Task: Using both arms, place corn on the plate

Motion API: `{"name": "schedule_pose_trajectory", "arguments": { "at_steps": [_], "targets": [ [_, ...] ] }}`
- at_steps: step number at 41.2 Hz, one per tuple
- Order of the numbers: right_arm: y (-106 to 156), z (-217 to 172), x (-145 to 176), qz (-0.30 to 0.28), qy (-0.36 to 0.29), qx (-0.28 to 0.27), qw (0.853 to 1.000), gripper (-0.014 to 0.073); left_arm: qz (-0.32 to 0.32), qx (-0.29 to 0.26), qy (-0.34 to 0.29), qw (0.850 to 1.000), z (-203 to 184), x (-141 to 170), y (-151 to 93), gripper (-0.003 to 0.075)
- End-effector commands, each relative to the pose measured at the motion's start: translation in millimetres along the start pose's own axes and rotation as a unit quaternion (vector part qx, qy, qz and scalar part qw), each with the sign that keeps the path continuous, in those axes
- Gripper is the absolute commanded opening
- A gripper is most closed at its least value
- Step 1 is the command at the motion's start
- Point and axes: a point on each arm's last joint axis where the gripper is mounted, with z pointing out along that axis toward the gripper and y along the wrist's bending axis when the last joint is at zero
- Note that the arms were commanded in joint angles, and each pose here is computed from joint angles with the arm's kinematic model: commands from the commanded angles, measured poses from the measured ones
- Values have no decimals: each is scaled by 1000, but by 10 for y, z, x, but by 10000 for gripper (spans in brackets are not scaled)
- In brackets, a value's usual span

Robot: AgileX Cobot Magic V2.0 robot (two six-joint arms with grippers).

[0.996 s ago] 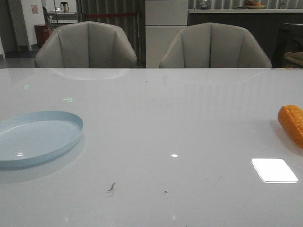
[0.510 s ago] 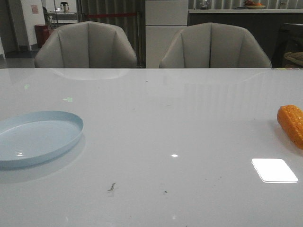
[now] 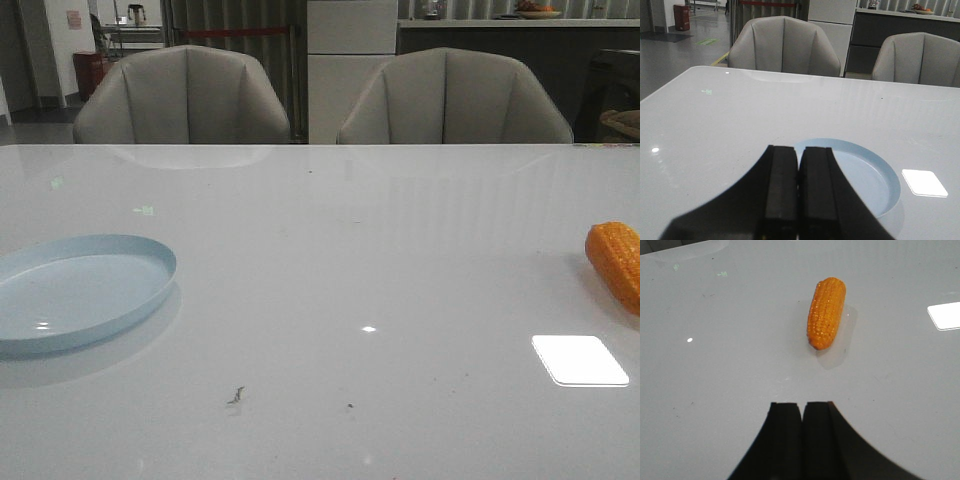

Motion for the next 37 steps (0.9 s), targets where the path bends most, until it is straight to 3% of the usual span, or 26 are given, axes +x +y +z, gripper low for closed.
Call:
{"name": "schedule_pose_trajectory", "arguments": {
  "at_steps": [1, 6, 17, 22, 31, 37],
  "targets": [
    [22, -46, -144, -1, -65, -6, 998, 57, -7, 4, -32, 999, 13, 37, 2, 94],
    [30, -64, -239, -1, -118, -11, 993, 57, -7, 4, -43, 999, 11, 18, 2, 94],
    [44, -114, -388, -1, -204, -19, 979, 57, -7, 6, -140, 990, -22, -161, -2, 94],
    [55, -169, -493, -1, -263, -24, 965, 57, -7, 8, -180, 984, -48, -248, -5, 94],
    [175, -458, -901, -3, -314, -41, 948, 57, -3, 13, -248, 969, -191, -707, -36, 94],
    [316, -851, -1325, -11, -347, -57, 936, 57, 55, 12, -292, 955, -346, -1141, -89, 94]
  ]
}}
